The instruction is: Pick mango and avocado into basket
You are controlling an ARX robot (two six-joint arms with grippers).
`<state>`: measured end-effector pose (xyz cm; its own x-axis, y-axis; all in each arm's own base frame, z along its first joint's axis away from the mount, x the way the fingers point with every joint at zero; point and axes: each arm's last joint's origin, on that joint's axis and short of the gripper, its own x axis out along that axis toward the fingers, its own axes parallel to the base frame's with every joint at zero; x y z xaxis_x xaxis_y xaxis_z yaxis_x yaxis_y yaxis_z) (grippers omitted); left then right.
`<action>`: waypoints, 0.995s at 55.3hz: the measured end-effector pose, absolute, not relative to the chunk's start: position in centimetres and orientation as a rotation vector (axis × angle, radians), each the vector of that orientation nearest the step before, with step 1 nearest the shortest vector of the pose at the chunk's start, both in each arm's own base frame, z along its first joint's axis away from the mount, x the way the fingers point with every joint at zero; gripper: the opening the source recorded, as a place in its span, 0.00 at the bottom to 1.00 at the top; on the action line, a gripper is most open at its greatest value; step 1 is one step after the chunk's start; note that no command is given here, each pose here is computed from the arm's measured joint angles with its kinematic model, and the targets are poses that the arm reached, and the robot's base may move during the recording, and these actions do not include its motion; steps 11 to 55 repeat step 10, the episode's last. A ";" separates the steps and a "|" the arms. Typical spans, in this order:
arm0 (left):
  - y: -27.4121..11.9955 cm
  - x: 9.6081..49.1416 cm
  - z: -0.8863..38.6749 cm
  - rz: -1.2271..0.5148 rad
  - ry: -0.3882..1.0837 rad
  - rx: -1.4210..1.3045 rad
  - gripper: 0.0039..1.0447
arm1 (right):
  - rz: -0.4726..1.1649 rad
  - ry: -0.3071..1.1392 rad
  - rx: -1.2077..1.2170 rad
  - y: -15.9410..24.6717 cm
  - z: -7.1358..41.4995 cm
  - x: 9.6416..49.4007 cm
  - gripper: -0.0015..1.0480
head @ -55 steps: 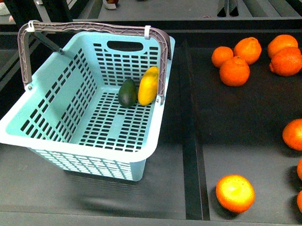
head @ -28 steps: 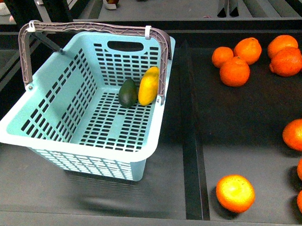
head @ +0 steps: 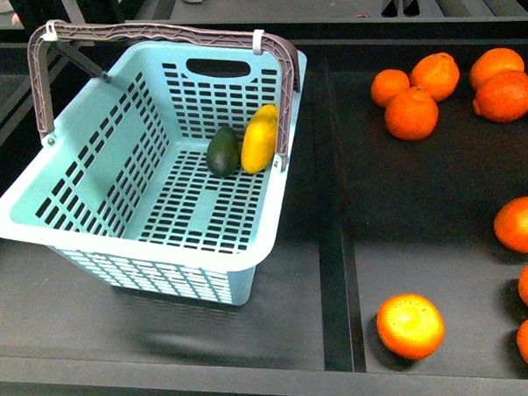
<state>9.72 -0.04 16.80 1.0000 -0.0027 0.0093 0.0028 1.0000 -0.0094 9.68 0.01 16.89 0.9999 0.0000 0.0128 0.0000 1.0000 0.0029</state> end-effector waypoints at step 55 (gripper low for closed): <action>0.0 9.7 16.8 -0.003 -0.009 -0.009 0.92 | 0.000 -0.013 0.003 0.0 16.9 9.7 0.92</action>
